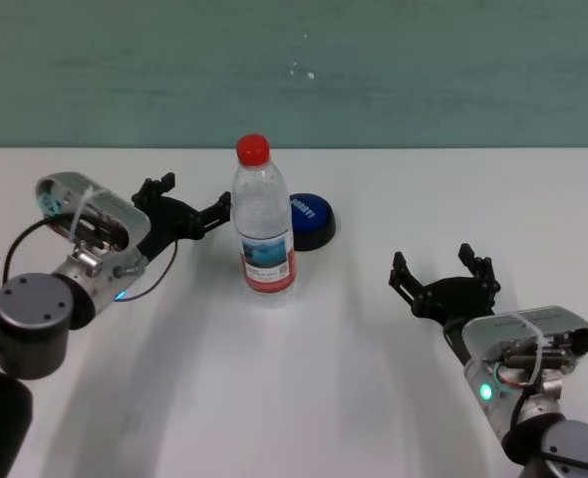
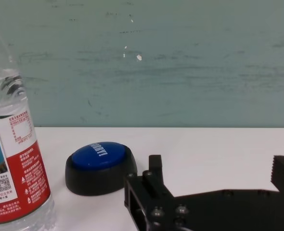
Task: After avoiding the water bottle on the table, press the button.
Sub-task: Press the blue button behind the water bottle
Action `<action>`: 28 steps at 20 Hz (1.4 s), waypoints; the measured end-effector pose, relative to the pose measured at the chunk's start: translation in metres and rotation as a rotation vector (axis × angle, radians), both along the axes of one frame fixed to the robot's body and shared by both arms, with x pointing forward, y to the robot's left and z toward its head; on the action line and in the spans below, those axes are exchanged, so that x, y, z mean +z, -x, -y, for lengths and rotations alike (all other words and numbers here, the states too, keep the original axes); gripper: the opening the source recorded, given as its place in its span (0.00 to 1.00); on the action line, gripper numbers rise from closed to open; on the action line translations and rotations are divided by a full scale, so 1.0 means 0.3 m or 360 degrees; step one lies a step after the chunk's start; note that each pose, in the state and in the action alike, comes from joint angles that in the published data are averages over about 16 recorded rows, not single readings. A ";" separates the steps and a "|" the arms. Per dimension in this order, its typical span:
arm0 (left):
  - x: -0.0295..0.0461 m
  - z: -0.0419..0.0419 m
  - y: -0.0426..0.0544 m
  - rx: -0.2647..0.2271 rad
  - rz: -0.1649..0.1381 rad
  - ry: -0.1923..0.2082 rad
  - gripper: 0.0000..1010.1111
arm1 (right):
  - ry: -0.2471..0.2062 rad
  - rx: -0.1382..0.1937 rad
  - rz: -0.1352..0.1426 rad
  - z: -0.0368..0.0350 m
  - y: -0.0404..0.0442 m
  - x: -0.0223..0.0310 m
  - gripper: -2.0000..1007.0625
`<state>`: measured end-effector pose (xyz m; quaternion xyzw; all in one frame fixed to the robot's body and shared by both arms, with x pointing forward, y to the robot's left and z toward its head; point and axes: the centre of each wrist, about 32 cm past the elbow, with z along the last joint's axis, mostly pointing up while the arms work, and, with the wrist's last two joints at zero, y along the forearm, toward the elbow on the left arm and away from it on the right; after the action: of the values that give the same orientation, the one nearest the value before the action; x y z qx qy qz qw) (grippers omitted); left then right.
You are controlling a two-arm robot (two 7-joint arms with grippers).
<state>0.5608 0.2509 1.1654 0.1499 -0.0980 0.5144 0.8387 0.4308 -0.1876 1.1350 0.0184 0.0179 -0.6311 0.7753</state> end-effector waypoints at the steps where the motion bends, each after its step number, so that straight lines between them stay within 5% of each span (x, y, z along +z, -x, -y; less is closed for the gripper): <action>1: 0.000 -0.001 0.001 0.0001 0.0000 0.0000 0.99 | 0.0000 0.0000 0.0000 0.000 0.000 0.000 1.00; 16: 0.000 -0.002 0.009 0.0020 0.0005 0.0014 0.99 | 0.0000 0.0000 0.0000 0.000 0.000 0.000 1.00; 28: 0.000 -0.021 0.078 0.0095 0.0032 0.0043 0.99 | 0.0000 0.0000 0.0000 0.000 0.000 0.000 1.00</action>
<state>0.5372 0.2574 1.1655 0.1361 -0.0950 0.5419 0.8239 0.4308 -0.1876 1.1350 0.0183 0.0179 -0.6311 0.7753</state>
